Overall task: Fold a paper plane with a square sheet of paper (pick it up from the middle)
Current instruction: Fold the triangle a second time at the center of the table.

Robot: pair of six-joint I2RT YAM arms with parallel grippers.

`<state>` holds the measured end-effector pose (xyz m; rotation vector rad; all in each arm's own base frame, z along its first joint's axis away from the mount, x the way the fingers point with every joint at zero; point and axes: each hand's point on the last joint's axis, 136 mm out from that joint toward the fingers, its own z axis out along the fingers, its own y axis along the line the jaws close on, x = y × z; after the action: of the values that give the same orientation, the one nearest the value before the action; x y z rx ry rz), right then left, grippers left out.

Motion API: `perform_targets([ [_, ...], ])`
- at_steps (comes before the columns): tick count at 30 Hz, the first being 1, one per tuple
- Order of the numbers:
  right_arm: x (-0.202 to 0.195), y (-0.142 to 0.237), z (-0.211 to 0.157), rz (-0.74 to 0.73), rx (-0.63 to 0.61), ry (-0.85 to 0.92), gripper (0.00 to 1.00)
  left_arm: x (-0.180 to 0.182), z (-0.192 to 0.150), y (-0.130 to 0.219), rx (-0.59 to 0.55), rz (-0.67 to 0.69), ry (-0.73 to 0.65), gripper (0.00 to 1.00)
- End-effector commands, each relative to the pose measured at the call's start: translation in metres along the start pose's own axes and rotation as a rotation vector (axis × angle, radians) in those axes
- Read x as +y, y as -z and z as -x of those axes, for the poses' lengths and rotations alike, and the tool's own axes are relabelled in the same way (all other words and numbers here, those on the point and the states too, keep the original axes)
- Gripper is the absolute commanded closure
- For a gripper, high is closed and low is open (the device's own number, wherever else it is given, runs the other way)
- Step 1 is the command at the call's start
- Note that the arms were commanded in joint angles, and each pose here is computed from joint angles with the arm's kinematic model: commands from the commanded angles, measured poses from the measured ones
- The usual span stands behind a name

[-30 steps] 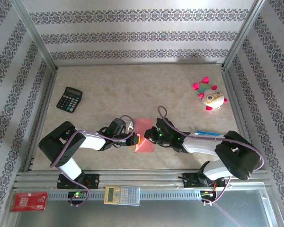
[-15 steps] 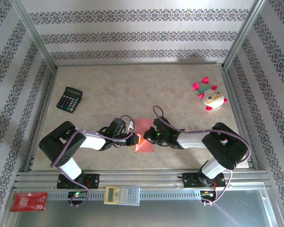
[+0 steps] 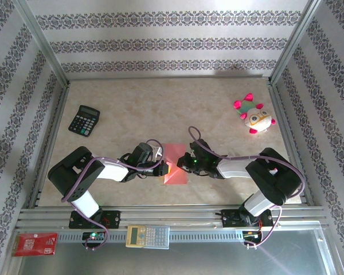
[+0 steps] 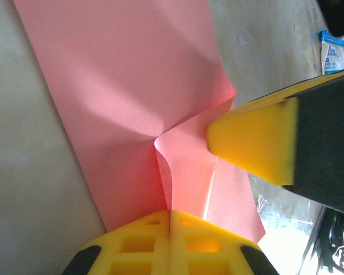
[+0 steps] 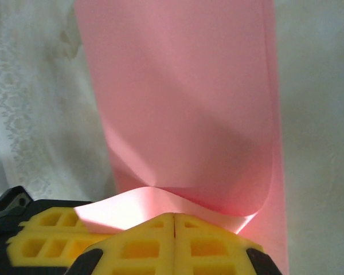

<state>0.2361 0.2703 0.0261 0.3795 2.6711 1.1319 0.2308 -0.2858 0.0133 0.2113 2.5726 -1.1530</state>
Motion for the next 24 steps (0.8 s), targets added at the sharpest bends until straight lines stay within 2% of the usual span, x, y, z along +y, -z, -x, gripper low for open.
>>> perform_targets([
  [1, 0.017, 0.006, -0.007, 0.041, 0.013, 0.051, 1.00, 0.063, -0.049, -0.012, 0.144, 0.222, 0.062, 1.00],
  [5, 0.020, 0.003, -0.021, 0.038, 0.028, 0.057, 1.00, 0.063, -0.050, -0.012, 0.145, 0.222, 0.062, 1.00],
  [12, 0.002, -0.011, -0.033, -0.014, 0.047, 0.036, 1.00, 0.064, -0.051, -0.012, 0.148, 0.224, 0.062, 1.00],
  [18, -0.024, -0.010, -0.025, -0.067, 0.036, 0.012, 1.00, 0.064, -0.051, -0.012, 0.152, 0.225, 0.058, 1.00],
  [24, -0.024, 0.006, -0.010, -0.060, 0.006, 0.000, 1.00, 0.065, -0.052, -0.012, 0.154, 0.228, 0.056, 1.00],
])
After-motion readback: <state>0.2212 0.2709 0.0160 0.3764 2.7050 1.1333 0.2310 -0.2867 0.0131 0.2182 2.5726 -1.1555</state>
